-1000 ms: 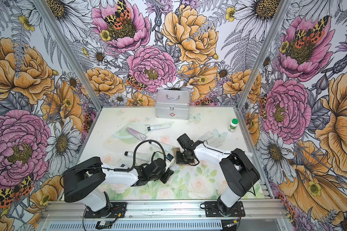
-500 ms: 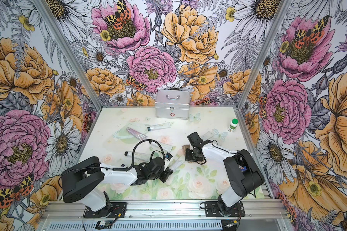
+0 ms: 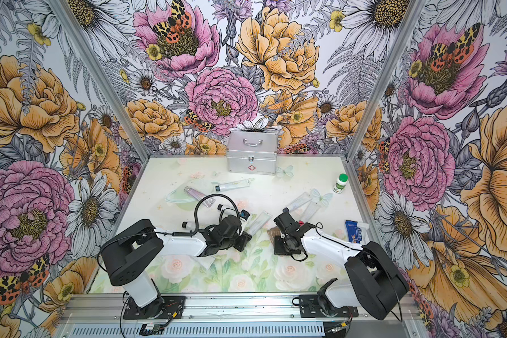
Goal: Wipe the surface of the toothpaste tube
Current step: Move the toothpaste to the center of the board.
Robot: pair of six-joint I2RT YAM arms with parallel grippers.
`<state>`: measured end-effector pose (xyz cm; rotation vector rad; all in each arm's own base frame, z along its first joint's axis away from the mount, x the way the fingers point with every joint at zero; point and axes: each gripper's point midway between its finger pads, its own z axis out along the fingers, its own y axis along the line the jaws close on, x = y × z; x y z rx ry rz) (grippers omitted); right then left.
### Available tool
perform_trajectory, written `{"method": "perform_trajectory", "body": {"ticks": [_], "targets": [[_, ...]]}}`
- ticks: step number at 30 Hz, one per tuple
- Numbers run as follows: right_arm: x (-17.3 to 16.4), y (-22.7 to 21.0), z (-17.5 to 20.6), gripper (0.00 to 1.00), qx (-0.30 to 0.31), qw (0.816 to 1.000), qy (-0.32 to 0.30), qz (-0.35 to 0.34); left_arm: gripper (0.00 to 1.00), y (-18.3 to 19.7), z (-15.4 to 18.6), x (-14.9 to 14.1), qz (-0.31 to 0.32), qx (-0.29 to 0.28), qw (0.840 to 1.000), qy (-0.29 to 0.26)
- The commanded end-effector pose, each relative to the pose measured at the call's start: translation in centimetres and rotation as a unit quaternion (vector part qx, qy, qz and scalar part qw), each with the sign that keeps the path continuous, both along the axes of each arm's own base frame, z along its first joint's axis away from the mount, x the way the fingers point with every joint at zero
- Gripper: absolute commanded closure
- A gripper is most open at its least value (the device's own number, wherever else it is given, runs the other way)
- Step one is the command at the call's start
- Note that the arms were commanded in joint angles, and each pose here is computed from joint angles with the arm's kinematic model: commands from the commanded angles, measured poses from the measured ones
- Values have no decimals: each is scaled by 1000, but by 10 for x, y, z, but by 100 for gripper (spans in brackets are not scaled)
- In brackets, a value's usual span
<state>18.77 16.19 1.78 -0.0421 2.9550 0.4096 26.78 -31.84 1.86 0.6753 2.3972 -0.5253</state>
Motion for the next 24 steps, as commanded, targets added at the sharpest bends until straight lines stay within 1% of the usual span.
{"method": "perform_trajectory", "body": {"ticks": [1, 3, 8, 13, 16, 24], "targets": [[-41, -21, -21, 100, -41, 997, 61, -19, 75, -1, -10, 10, -12, 12, 1000, 23], [-48, -24, -21, 100, -39, 997, 61, -23, 75, -5, -15, 21, -14, 19, 999, 29], [-55, -28, -19, 100, -34, 998, 47, -37, 75, -30, -15, 52, -32, 35, 999, 23], [-51, -26, -16, 100, -41, 998, 41, -32, 74, -57, -15, 84, -39, 13, 999, 30], [-48, -23, -14, 100, -42, 998, 37, -28, 74, -71, -14, 98, -43, 2, 999, 28], [-41, -17, -9, 100, -42, 998, 29, -23, 73, -117, -11, 119, -65, -34, 997, 25]]}}
